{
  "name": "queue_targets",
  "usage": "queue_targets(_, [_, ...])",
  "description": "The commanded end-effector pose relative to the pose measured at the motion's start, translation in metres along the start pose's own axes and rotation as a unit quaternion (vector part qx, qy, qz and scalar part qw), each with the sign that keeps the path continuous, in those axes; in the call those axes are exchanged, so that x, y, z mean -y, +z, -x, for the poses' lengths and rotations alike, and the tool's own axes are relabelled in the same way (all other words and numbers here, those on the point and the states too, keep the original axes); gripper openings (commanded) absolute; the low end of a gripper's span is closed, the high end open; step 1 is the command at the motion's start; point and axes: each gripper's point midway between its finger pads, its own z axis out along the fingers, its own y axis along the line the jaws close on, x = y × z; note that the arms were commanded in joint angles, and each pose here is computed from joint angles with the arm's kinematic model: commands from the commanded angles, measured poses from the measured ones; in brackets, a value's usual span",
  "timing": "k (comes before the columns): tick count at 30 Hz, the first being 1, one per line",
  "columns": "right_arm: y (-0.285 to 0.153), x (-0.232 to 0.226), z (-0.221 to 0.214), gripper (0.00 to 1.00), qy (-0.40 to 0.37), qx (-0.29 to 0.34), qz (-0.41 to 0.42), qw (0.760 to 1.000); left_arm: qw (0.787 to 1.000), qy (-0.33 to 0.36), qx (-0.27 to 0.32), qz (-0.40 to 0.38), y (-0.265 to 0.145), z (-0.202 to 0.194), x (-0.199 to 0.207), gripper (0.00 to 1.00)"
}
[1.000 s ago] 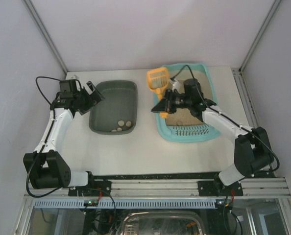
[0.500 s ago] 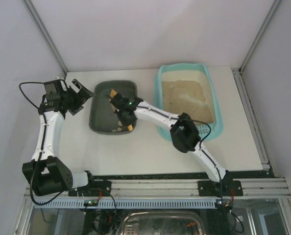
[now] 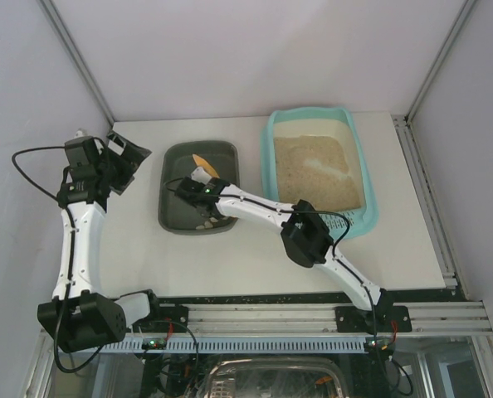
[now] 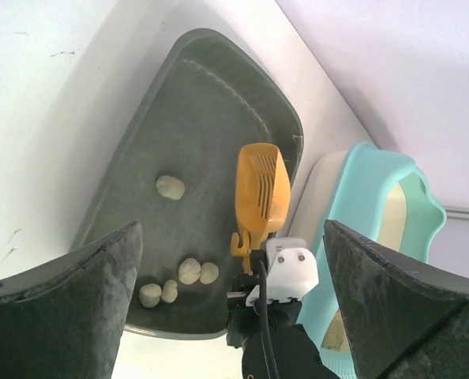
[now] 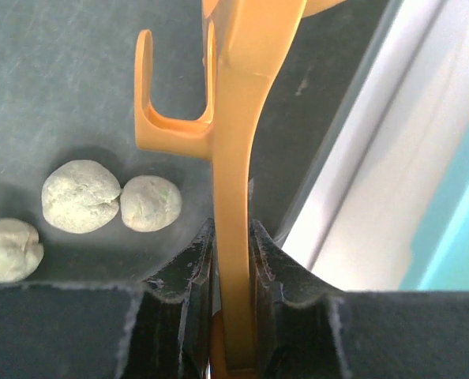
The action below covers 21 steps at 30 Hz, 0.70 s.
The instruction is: Clean the litter box
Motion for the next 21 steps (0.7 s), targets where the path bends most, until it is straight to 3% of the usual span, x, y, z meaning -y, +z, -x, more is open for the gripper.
queue_targets(1, [-0.044, 0.044, 0.041, 0.0, 0.036, 0.089, -0.063, 0.993, 0.999, -0.005, 0.039, -0.016, -0.013, 0.014, 0.01, 1.0])
queue_targets(4, [-0.069, 0.058, 0.046, 0.0, 0.079, 0.109, -0.048, 0.99, 0.998, 0.015, 0.051, -0.032, -0.017, 0.023, 0.021, 1.0])
queue_targets(6, [-0.093, 0.062, 0.048, 0.0, 0.127, 0.135, 0.028, 0.982, 0.997, 0.025, 0.057, -0.054, -0.016, 0.032, 0.035, 1.0])
queue_targets(8, [-0.117, 0.063, 0.045, 0.0, 0.176, 0.162, 0.131, 0.962, 0.991, 0.043, 0.07, -0.109, -0.02, 0.043, 0.061, 0.99])
queue_targets(11, [-0.154, 0.084, 0.031, 0.0, 0.247, 0.173, 0.243, 0.922, 0.973, 0.046, 0.141, -0.179, -0.031, 0.074, 0.095, 0.99])
queue_targets(14, [-0.161, 0.108, 0.0, 0.0, 0.276, 0.161, 0.246, 0.915, 0.954, 0.045, 0.22, -0.2, -0.039, 0.111, 0.111, 1.0])
queue_targets(18, [-0.163, 0.131, -0.045, 0.0, 0.318, 0.135, 0.278, 0.896, 0.951, 0.003, 0.257, -0.169, -0.006, 0.143, 0.097, 0.99])
queue_targets(21, [-0.155, 0.151, -0.092, 0.0, 0.34, 0.121, 0.276, 0.891, 0.941, -0.002, 0.279, -0.189, 0.02, 0.147, 0.093, 0.99])
